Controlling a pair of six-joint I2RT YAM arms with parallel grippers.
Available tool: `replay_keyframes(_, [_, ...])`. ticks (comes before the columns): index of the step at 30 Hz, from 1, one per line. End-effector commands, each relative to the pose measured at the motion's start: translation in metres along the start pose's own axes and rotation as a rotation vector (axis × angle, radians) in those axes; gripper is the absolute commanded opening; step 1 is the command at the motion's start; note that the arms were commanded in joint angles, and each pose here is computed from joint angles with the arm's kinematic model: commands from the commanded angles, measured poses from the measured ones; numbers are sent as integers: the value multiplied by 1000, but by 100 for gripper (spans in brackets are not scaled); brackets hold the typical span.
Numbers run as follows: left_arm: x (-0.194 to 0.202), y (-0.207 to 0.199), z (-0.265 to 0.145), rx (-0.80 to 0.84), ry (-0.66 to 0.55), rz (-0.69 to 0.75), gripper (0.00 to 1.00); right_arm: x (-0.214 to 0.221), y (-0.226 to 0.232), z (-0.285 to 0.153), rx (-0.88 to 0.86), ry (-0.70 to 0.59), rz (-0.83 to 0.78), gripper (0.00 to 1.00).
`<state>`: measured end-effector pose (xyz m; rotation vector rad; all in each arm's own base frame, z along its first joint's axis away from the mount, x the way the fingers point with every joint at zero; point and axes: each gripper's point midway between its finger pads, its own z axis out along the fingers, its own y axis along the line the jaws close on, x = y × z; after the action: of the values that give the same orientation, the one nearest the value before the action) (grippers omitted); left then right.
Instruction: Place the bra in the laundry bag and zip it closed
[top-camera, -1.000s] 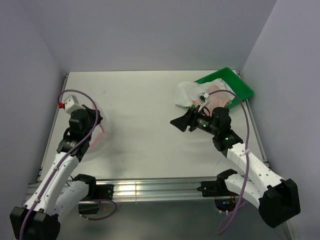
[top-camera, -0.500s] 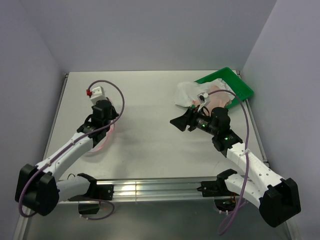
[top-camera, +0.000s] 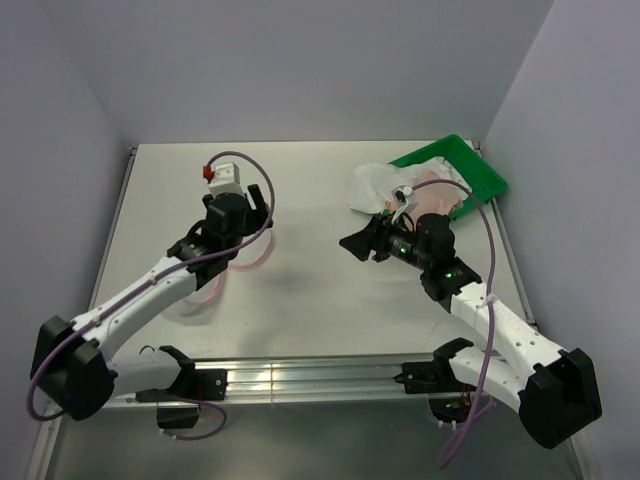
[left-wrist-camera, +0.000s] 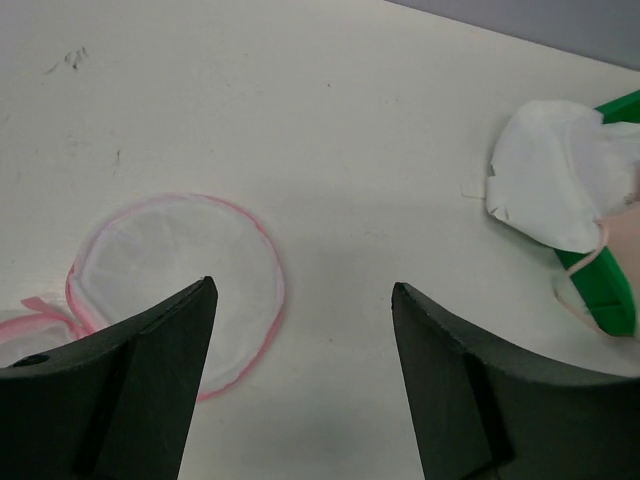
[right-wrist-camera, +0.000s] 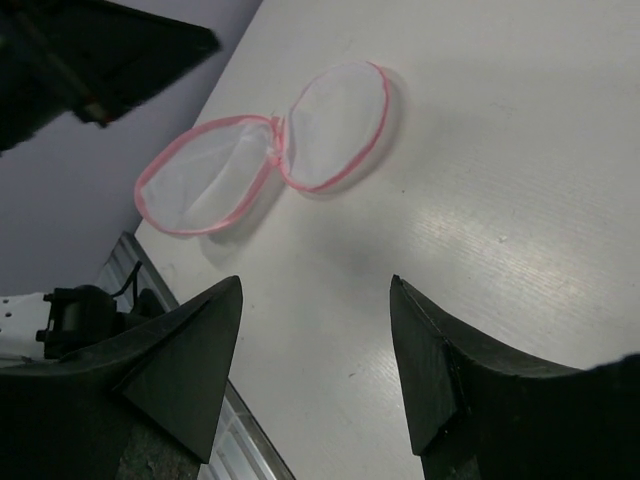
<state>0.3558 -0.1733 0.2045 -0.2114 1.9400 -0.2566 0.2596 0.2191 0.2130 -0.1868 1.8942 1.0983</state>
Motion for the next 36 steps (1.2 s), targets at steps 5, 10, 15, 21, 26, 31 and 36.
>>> replay_keyframes(5, [-30,-20,-87,283,2,-144,76,-28,-24,1,195,-102,-48,54])
replay_keyframes(10, [-30,-30,-146,524,-9,-158,85,-50,-56,-12,412,-181,-71,43])
replay_keyframes(15, [-6,-22,-166,579,54,-112,92,-72,-125,-27,809,-203,-101,38])
replay_keyframes(21, [17,-20,-174,633,117,-24,99,-99,-200,-50,1086,-207,-50,77])
replay_keyframes(26, [18,-21,-177,652,116,3,99,-99,-243,-58,1223,-147,-29,82])
replay_keyframes(31, [26,-16,-182,659,130,-5,99,-95,-264,-52,1253,-92,-4,79])
replay_keyframes(36, [24,-12,-185,650,112,-10,99,-83,-282,-48,1296,-39,21,75])
